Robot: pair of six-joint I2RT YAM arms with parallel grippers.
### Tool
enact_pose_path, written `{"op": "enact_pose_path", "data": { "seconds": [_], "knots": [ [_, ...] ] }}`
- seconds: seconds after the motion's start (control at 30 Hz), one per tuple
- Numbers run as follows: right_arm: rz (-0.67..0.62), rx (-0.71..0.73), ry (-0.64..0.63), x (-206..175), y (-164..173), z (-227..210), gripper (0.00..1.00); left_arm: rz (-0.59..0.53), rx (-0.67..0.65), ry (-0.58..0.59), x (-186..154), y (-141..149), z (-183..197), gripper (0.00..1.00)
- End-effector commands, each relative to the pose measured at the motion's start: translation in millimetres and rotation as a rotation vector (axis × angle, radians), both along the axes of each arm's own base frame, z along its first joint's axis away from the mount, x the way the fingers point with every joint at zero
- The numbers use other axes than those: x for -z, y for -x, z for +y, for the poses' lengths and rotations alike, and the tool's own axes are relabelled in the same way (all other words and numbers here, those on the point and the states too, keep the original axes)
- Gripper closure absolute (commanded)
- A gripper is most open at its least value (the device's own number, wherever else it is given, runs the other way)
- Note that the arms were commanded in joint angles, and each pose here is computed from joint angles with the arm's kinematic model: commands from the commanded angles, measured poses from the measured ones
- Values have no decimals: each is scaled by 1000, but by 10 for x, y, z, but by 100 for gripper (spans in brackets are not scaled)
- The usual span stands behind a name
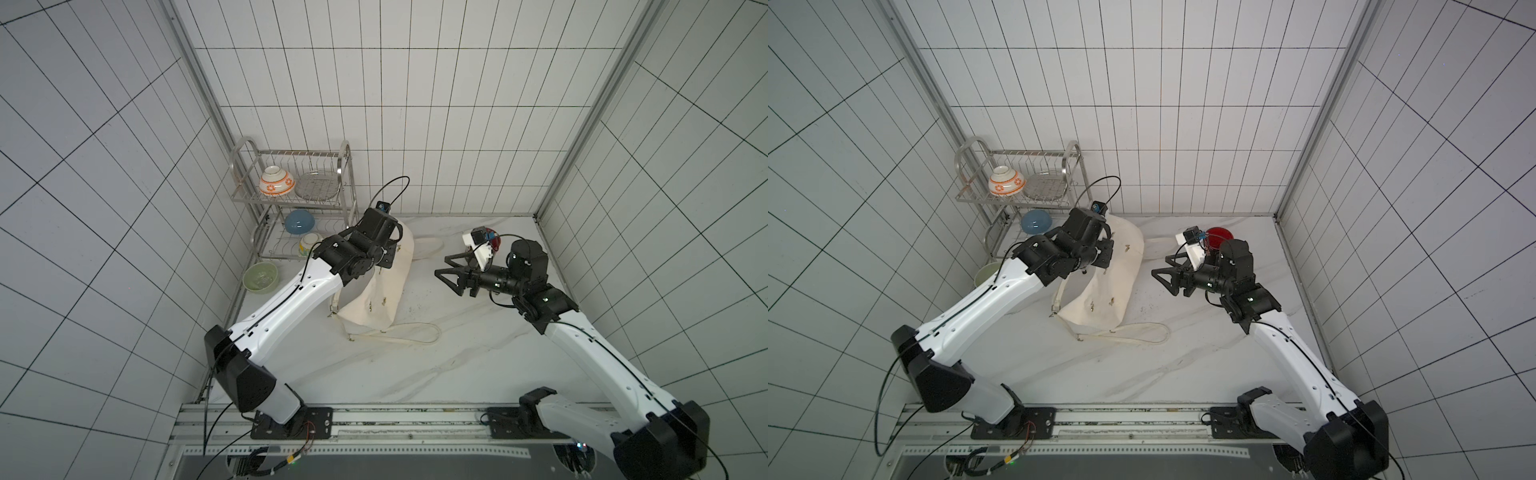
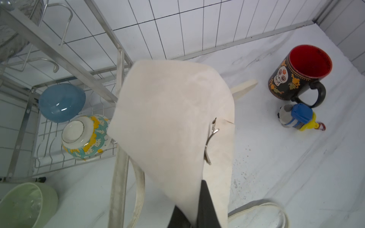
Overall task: Remove the decoration from the bag
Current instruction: Adjust the bag.
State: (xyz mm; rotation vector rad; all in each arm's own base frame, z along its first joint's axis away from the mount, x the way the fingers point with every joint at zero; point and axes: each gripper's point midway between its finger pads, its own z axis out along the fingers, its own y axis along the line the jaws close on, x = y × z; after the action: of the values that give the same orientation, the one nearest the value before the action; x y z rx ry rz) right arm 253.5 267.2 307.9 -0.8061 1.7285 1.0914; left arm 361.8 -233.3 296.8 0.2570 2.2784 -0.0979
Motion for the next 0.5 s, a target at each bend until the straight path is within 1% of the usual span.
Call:
{"op": "enact_pose_path", "data": {
  "seconds": [0.0,0.07,0.17,0.3,0.4,0.47],
  "knots": [
    [7,138,-56,-18,-149,98,23,-47,-297,87,-170,-99,119,100],
    [24,189,-44,31,-173,155,21,-38,-414,132,-240,-103,174,100],
    [69,227,-30,149,-205,239,21,32,-554,217,-187,-36,221,100],
    [62,222,4,265,-207,395,20,101,-658,350,-132,45,208,100],
    [61,218,18,322,-237,481,20,132,-711,394,-103,79,203,100],
    [48,198,10,319,-242,569,20,165,-740,400,-35,118,188,100]
  ]
}}
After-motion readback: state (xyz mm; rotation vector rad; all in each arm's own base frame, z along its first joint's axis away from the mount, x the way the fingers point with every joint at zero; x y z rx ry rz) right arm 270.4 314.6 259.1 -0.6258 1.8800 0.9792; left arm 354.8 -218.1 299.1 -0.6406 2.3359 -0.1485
